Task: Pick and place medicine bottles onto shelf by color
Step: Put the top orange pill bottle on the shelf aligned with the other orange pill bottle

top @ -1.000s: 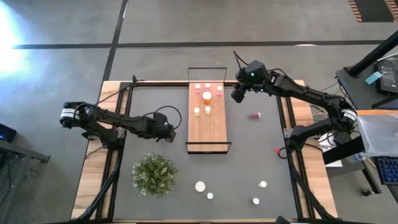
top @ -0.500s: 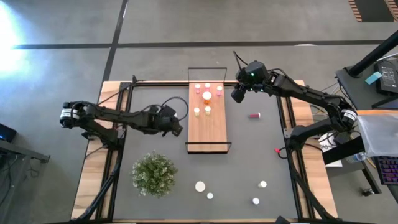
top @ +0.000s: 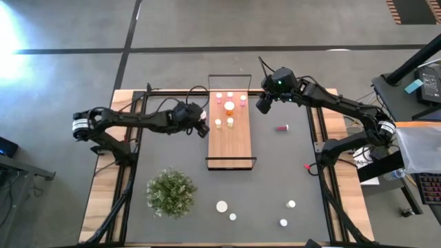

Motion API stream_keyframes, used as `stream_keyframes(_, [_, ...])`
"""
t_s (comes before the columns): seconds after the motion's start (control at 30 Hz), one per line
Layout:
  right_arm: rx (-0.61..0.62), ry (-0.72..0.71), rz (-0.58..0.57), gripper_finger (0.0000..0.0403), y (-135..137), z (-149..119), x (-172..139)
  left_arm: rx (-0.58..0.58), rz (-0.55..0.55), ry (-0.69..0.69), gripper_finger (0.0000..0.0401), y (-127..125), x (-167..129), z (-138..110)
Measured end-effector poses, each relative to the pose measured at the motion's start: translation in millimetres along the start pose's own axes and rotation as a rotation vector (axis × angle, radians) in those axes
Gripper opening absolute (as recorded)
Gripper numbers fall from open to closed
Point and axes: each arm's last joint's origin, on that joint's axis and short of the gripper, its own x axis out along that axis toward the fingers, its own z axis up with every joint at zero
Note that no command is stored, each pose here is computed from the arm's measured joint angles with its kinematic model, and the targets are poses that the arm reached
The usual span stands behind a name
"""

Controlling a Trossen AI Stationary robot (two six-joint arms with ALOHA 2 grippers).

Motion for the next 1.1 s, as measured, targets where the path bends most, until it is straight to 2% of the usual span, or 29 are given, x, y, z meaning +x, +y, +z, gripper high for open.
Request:
stream_keyframes(0.2, [0.0, 0.0, 0.0, 0.0171, 0, 0, 0, 0.066, -0.047, -0.001, 0.0173, 3, 25, 11])
stream_keyframes(0.47, [0.0, 0.0, 0.0, 0.0171, 0, 0, 0, 0.165, -0.085, 0.009, 0.0173, 2, 44, 28])
stream_keyframes(0.67, [0.0, 0.0, 0.0, 0.0171, 0, 0, 0, 0.166, -0.143, 0.012, 0.0173, 6, 54, 35])
stream_keyframes(1.1, [0.0, 0.0, 0.0, 0.0171, 0, 0, 0, 0.188, -0.154, 0.029, 0.0173, 9, 63, 38])
